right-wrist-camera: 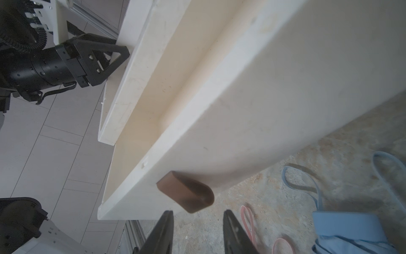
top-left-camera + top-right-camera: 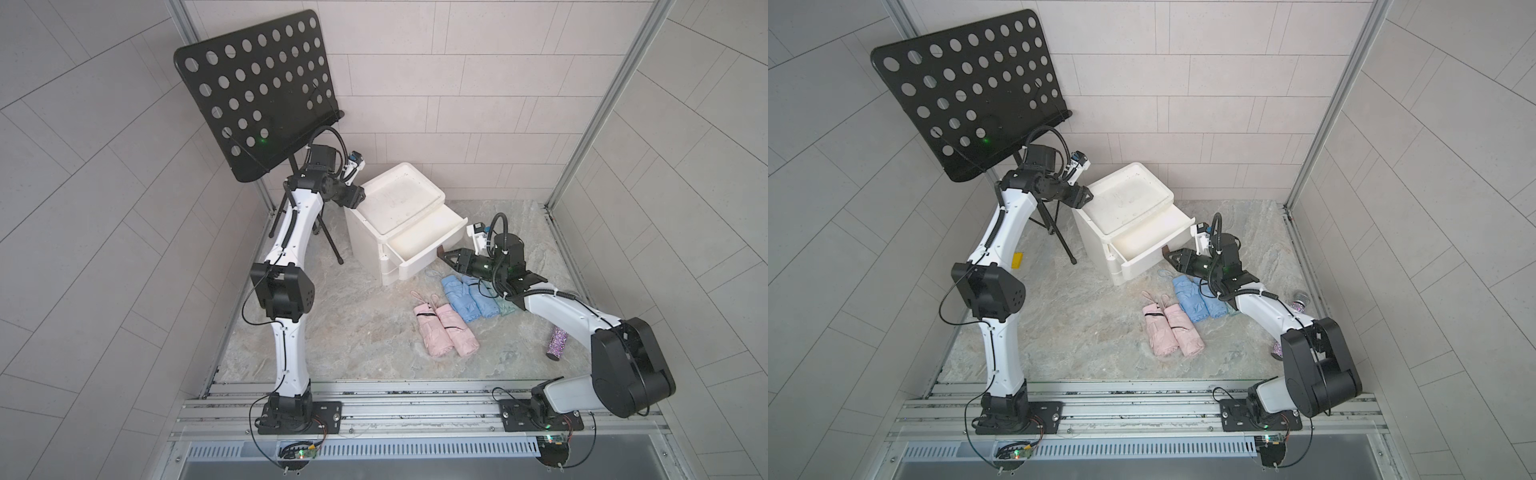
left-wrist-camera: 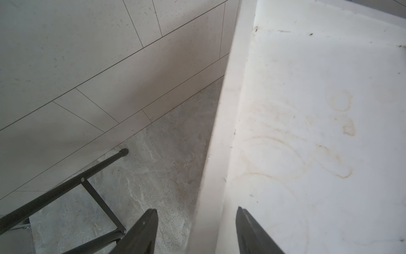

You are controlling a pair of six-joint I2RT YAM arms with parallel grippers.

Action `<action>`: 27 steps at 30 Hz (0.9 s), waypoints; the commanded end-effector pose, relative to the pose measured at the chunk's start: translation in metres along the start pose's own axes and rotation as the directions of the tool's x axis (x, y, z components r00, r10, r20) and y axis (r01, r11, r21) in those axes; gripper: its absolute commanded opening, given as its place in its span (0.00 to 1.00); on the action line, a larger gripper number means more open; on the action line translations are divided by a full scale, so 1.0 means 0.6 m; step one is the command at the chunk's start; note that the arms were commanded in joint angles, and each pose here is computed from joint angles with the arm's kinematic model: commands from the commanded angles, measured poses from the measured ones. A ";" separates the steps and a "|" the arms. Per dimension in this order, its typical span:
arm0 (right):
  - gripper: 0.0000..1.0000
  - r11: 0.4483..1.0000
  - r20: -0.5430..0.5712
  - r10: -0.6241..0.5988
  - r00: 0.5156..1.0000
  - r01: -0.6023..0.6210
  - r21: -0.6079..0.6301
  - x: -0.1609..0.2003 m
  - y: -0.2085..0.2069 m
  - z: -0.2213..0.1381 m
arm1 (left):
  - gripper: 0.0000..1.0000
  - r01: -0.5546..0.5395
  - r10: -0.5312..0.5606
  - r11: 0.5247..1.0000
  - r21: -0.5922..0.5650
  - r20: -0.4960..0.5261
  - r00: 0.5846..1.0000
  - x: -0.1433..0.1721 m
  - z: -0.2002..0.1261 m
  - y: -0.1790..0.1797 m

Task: Place the umbrella in the drawer by color
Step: Open the drawer in the storage box.

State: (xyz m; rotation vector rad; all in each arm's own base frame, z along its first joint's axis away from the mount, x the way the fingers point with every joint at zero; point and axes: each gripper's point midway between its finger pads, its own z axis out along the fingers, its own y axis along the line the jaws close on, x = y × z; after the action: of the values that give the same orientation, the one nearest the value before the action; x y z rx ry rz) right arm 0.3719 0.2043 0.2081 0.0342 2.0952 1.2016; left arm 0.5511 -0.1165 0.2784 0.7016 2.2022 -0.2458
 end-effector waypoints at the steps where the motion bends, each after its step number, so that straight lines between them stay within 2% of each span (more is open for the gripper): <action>1: 0.43 0.999 0.026 -0.051 0.998 0.051 0.003 -0.012 0.020 -0.018 | 0.67 0.009 -0.009 1.000 0.002 0.004 1.000 -0.003 -0.005 0.001; 7: 0.58 0.995 0.034 -0.093 0.995 0.092 0.028 -0.016 0.030 -0.037 | 0.72 0.034 -0.033 0.999 -0.005 0.041 0.999 -0.021 -0.020 0.006; 9: 0.66 0.993 0.033 -0.112 0.993 0.111 0.043 -0.017 0.034 -0.045 | 0.77 0.042 -0.040 0.999 -0.022 0.065 0.997 -0.031 -0.031 0.011; 14: 0.78 0.983 0.035 -0.162 0.986 0.158 0.089 -0.018 0.040 -0.069 | 0.80 0.084 -0.076 0.995 -0.055 0.131 0.988 -0.058 -0.071 0.027; 20: 0.82 0.967 0.030 -0.220 0.975 0.214 0.136 -0.019 0.049 -0.098 | 0.80 0.111 -0.093 0.991 -0.074 0.213 0.973 -0.092 -0.141 0.028; 24: 0.83 0.953 -0.033 -0.250 0.968 0.252 0.170 -0.009 0.054 -0.115 | 0.80 0.112 -0.094 0.992 -0.065 0.236 0.967 -0.101 -0.194 0.008; 27: 0.83 0.937 -0.103 -0.271 0.957 0.287 0.199 0.006 0.055 -0.135 | 0.80 0.115 -0.110 0.993 -0.012 0.214 0.971 -0.086 -0.227 -0.022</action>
State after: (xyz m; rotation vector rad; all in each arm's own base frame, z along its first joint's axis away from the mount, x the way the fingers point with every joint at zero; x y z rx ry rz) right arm 0.3298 0.1726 0.2598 -0.1360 2.1236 0.9020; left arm 0.5203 -0.0897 0.3732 0.4932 2.0769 -0.2771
